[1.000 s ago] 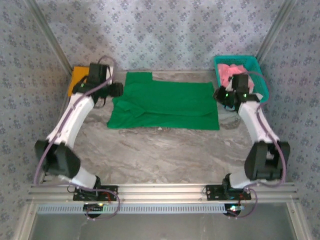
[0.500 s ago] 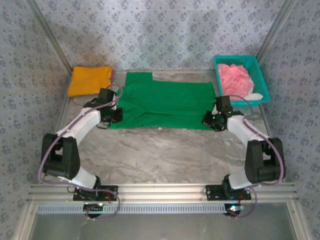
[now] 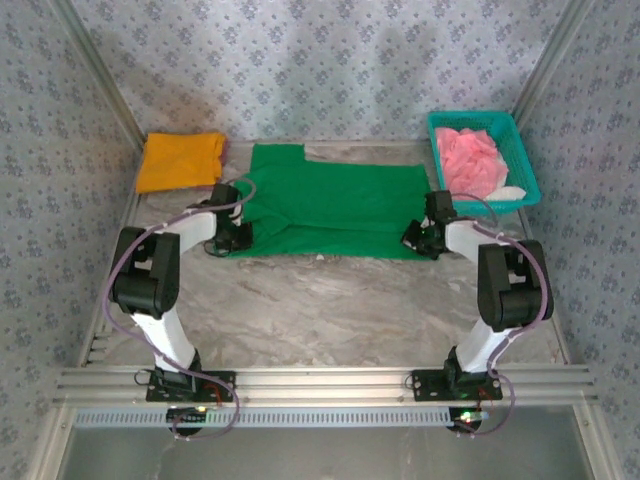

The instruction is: Fold and stack the t-shirts

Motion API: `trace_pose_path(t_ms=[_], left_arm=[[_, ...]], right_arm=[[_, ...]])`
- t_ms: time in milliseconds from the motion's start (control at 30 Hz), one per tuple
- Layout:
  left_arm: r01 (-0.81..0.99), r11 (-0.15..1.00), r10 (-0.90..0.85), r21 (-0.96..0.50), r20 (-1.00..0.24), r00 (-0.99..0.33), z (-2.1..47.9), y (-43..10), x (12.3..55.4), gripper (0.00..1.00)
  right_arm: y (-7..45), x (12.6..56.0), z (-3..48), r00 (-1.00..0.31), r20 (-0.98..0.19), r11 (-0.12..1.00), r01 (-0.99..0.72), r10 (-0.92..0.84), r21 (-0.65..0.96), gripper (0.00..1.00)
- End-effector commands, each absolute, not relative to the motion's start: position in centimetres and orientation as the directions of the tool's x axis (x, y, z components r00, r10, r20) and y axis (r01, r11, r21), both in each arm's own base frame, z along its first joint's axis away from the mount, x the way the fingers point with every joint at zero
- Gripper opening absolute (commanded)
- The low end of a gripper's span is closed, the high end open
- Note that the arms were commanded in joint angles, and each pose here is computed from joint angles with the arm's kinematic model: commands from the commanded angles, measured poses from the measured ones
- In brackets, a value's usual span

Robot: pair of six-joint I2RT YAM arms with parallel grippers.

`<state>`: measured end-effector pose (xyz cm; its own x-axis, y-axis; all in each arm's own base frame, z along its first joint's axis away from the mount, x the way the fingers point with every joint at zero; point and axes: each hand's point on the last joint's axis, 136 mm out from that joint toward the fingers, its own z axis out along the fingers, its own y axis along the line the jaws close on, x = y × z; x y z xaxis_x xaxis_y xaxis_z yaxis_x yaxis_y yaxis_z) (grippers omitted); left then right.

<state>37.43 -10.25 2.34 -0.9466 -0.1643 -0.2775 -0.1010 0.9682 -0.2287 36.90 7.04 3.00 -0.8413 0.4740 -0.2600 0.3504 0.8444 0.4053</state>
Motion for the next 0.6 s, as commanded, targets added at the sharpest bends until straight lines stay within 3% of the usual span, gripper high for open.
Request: trace_pose_path(t_ms=[0,367,567], left_arm=[[-0.145,0.958,-0.206,-0.247,-0.240,-0.949,1.8,-9.9,35.7,0.00],[-0.269,0.907,-0.325,-0.324,-0.136,-0.936,1.7,-9.7,27.8,0.00],[-0.272,0.912,-0.342,-0.307,-0.201,-0.918,4.6,-8.8,25.2,0.00]], right_arm=[[6.6,34.9,1.9,-0.838,-0.204,0.820,0.395,0.506,0.414,0.00],[6.9,27.3,1.2,-0.846,-0.117,0.802,0.438,0.521,0.405,0.00],[5.9,25.9,2.8,-0.833,-0.168,0.813,0.437,0.528,0.385,0.00]])
